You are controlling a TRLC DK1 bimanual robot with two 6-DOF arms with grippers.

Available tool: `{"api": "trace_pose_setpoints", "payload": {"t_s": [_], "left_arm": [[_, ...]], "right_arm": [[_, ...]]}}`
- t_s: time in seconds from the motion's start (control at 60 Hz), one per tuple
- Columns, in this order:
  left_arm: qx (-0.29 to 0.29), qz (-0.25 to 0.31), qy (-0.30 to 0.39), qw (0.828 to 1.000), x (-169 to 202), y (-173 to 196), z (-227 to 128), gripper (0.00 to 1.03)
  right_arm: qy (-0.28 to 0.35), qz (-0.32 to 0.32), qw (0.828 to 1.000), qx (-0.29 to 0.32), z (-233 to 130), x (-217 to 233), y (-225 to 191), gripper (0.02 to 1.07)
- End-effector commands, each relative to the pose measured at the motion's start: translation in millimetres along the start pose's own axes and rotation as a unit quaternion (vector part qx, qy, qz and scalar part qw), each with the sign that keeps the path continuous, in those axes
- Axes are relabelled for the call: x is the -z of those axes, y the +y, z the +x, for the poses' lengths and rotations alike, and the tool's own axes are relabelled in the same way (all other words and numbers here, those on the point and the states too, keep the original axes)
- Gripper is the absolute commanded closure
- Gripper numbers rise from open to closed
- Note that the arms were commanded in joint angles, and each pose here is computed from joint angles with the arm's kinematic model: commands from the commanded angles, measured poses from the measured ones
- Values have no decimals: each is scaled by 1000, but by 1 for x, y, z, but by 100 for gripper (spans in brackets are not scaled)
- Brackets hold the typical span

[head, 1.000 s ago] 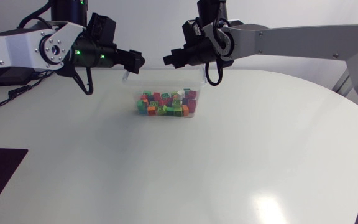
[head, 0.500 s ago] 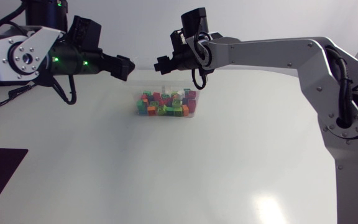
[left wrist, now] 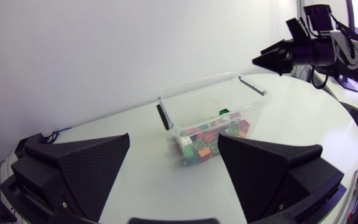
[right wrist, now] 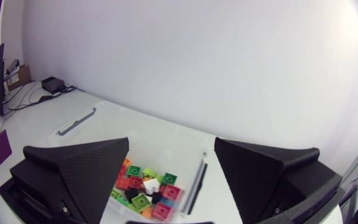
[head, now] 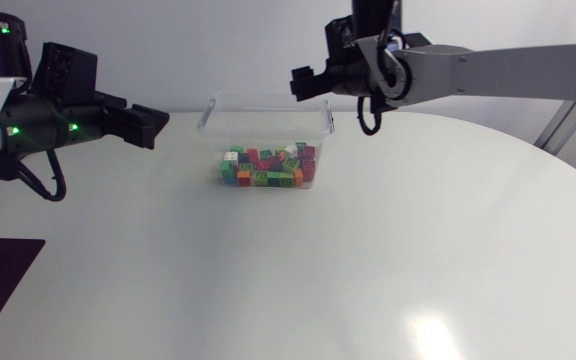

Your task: Place the duplo bricks in the container

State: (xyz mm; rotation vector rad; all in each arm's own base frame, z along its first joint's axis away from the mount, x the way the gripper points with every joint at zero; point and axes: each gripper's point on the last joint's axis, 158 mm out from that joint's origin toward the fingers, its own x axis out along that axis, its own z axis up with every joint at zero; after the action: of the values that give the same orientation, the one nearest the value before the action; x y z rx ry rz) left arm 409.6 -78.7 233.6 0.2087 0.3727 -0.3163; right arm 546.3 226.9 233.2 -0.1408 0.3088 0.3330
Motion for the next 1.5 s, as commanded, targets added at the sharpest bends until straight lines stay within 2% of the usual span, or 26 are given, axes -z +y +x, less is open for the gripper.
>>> {"api": "trace_pose_setpoints", "payload": {"t_s": [0.0, 0.35, 0.667, 0.933, 1.483], "left_arm": [[-12, 11, -7, 1000, 7, 7, -10, 5], [-46, 15, -25, 998, 20, 21, -42, 5], [-71, 19, -30, 997, 41, 28, -61, 5], [-104, 24, -69, 992, 45, 33, -89, 5], [-129, 29, -100, 986, 76, 25, -115, 5]], "right_arm": [[-12, -9, 1000, 24, -23, -1, -18, 7], [-31, -40, 995, 87, -103, 16, -63, 7], [-35, -41, 988, 147, -163, 36, -106, 7], [-52, -49, 980, 186, -216, 48, -128, 7], [-77, -60, 970, 222, -295, 93, -131, 7]]}}
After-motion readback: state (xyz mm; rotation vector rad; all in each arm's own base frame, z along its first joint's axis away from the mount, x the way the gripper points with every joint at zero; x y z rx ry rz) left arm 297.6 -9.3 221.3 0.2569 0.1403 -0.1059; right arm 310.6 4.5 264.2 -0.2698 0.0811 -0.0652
